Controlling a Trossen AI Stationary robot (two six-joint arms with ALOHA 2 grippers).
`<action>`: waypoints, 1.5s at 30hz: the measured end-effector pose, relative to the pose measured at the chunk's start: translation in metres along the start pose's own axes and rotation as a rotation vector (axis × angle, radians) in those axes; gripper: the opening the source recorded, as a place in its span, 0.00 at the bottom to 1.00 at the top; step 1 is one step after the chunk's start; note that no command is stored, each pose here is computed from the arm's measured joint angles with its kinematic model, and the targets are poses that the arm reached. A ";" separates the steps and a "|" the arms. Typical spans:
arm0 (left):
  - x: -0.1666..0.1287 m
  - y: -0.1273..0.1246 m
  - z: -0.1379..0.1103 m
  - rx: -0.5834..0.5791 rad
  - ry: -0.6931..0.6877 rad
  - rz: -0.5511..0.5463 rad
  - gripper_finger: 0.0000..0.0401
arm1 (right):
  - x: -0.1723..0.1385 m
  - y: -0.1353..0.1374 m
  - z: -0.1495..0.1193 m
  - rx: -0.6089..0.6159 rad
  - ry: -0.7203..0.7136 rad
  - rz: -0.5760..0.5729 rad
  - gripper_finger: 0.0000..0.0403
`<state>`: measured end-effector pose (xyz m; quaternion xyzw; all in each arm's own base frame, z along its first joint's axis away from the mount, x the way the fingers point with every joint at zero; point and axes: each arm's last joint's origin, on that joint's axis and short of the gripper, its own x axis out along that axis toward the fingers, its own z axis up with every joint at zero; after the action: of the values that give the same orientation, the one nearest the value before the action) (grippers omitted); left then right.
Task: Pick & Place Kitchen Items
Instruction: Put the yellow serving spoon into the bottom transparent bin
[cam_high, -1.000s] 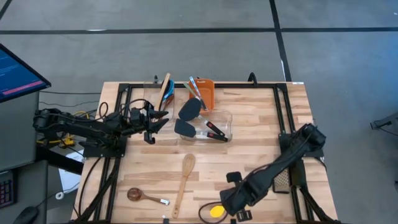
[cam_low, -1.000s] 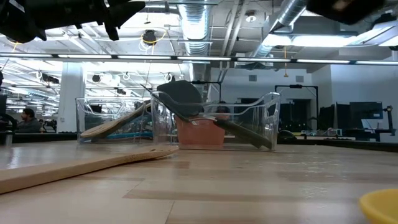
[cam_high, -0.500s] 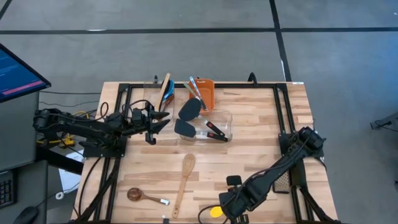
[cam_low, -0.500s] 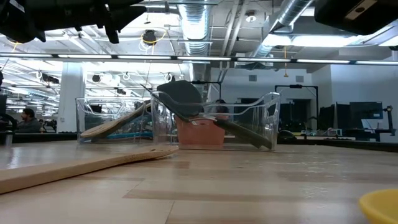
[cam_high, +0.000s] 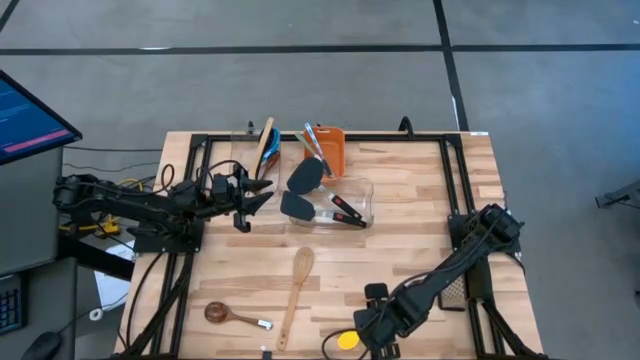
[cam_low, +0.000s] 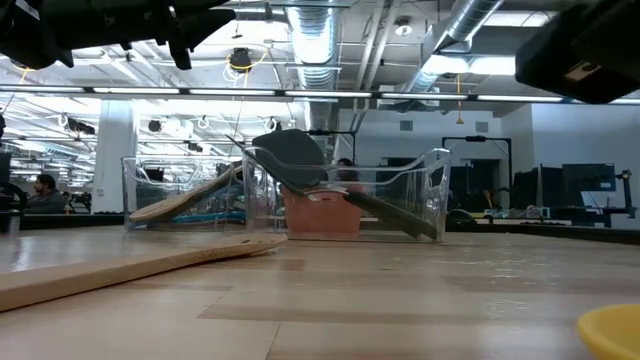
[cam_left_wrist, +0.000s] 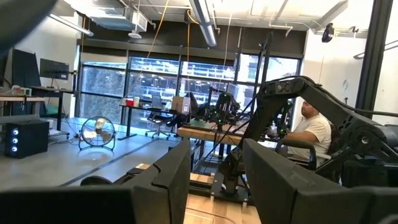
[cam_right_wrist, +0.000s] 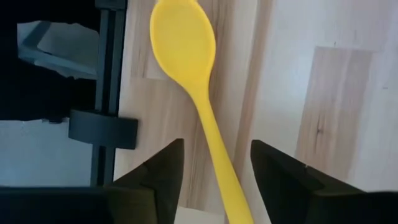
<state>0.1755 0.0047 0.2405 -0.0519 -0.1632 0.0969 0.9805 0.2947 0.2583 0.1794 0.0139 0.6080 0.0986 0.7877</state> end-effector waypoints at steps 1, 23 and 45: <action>0.000 0.000 0.000 0.000 0.000 0.000 0.33 | 0.001 0.000 -0.001 -0.002 -0.002 0.002 0.44; 0.000 0.000 0.000 0.000 0.000 -0.003 0.33 | 0.028 -0.015 -0.027 0.079 0.064 -0.040 0.40; 0.000 0.000 -0.001 0.002 0.010 0.001 0.33 | 0.040 -0.018 -0.046 0.182 0.118 -0.036 0.39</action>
<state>0.1758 0.0046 0.2395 -0.0516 -0.1582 0.0973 0.9812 0.2624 0.2428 0.1269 0.0685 0.6597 0.0293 0.7478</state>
